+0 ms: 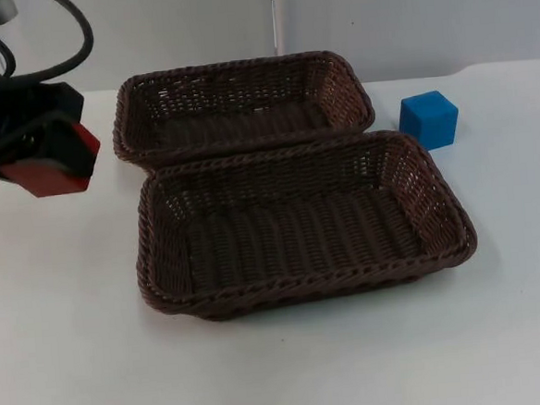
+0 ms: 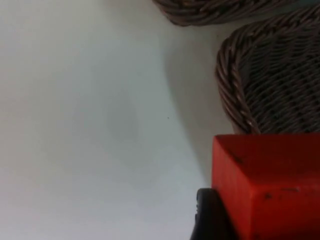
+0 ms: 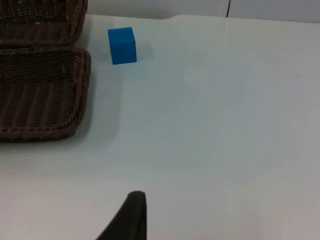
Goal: Pick up one cube with the left hand and place it into the upper basket. Pick up one cube with the right hand and place it into the lower basket.
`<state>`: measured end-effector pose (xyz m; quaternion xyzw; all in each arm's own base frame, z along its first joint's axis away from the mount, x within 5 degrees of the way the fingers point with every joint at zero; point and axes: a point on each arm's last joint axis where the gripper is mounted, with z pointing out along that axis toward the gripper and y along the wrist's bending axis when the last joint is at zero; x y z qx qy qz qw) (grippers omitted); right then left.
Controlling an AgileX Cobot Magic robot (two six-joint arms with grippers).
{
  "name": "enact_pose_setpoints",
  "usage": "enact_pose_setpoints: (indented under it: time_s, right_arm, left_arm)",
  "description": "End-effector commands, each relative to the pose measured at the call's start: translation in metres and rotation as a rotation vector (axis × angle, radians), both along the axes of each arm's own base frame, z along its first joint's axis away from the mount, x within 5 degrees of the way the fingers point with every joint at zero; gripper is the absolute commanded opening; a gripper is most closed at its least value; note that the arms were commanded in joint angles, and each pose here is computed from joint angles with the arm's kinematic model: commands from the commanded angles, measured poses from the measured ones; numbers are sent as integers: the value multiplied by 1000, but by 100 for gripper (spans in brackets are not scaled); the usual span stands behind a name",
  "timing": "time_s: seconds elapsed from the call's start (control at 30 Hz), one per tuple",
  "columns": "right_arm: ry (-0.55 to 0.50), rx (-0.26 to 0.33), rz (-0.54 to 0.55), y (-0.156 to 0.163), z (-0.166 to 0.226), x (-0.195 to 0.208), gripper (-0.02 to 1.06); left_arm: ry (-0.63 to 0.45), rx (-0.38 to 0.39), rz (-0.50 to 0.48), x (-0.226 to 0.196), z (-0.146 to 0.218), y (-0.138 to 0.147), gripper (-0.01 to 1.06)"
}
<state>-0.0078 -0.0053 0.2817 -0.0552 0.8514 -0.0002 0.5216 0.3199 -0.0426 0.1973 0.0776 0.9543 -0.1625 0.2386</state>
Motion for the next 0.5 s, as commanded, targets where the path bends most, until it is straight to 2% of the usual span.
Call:
enact_pose_setpoints:
  time_s: [0.0, 0.47]
  right_arm:
    - [-3, -8, -4, 0, -1, 1, 105]
    - [-3, -12, -7, -1, -1, 1, 105]
  left_arm:
    - [-17, -18, -7, 0, 6, -2, 0]
    - [-57, -73, -4, 4, 10, -6, 0]
